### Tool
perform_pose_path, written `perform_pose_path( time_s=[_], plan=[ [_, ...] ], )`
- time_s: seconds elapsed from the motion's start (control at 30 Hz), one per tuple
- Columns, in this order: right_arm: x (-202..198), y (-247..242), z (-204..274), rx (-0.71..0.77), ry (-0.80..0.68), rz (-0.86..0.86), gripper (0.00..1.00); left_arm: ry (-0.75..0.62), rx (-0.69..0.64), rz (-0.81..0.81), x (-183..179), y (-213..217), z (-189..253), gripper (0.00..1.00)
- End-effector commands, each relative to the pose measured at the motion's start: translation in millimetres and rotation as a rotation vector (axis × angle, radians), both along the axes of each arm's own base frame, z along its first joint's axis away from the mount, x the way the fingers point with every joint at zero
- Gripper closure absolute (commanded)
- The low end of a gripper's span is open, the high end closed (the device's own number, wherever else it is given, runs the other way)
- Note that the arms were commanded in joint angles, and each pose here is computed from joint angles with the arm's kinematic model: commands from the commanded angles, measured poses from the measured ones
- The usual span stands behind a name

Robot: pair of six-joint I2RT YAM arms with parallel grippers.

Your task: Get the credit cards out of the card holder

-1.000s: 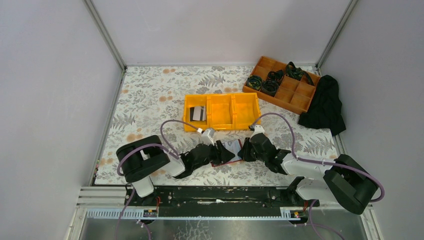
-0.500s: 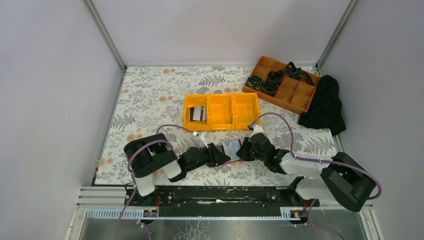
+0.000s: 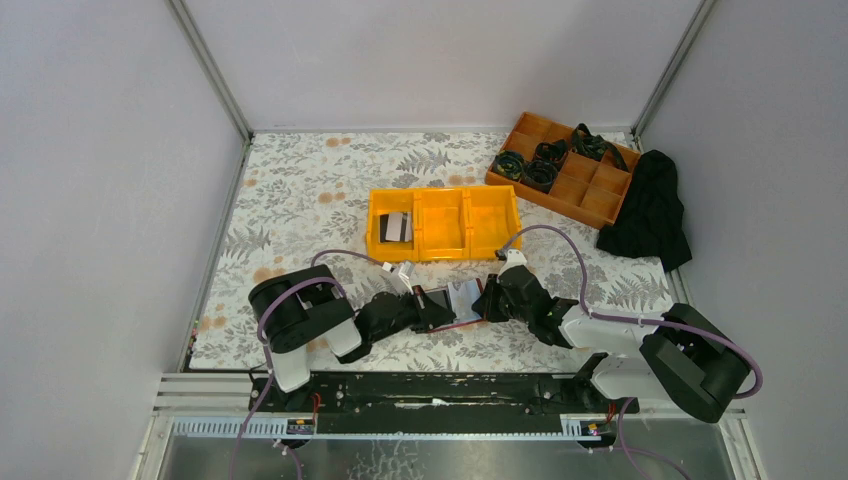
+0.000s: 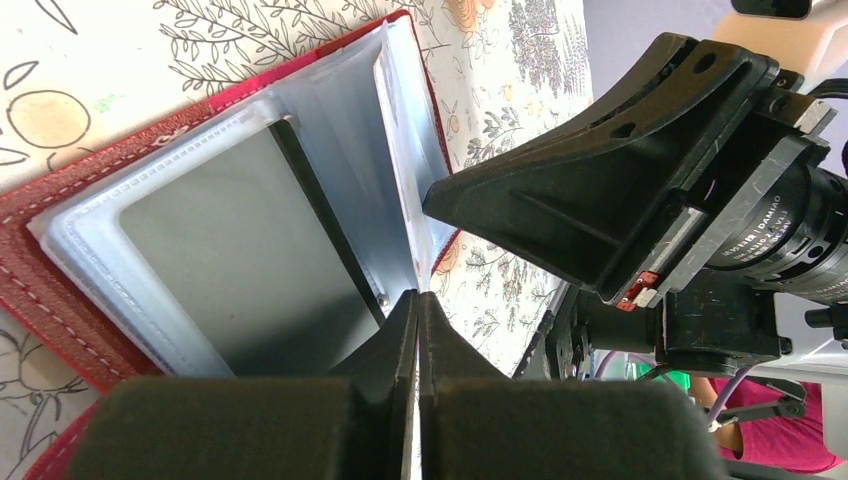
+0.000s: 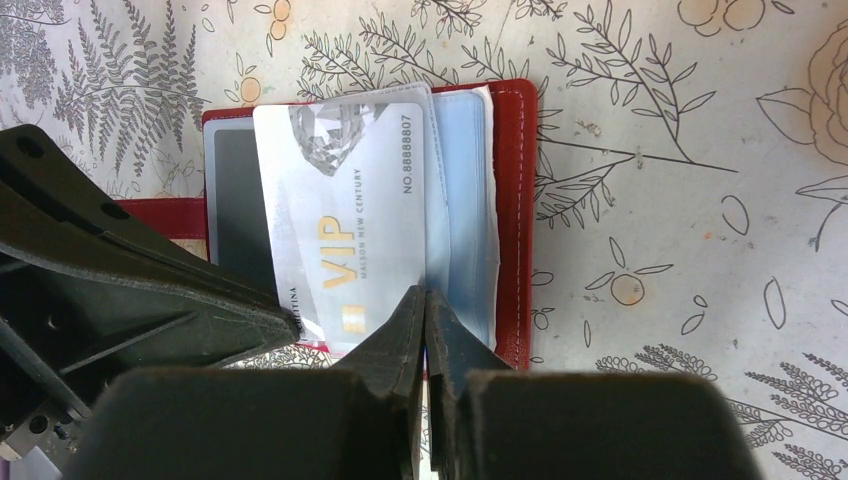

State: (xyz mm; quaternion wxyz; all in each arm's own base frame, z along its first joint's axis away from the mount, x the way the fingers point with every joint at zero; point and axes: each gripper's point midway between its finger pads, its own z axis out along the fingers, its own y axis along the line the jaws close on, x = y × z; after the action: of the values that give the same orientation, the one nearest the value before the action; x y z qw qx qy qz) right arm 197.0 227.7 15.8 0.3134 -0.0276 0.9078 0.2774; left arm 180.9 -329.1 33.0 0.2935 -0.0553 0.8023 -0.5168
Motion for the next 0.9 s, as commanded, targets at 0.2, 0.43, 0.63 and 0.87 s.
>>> perform_pose_path(
  time_s=[0.2,0.43,0.63,0.87],
  plan=[
    [-7,-11,-12,-0.054,0.04,-0.007,0.94,-0.074,0.048,0.028,5,23,16,1.0],
    [-5,-10,-10,-0.052,0.035,-0.007,0.94,-0.15,0.185,0.112,7,62,43,1.0],
    [-3,-5,-7,-0.044,0.033,0.008,0.94,-0.212,0.342,0.19,16,94,89,1.0],
    [-1,4,17,0.02,-0.021,0.041,0.95,-0.314,0.285,0.15,12,91,132,1.0]
  ],
)
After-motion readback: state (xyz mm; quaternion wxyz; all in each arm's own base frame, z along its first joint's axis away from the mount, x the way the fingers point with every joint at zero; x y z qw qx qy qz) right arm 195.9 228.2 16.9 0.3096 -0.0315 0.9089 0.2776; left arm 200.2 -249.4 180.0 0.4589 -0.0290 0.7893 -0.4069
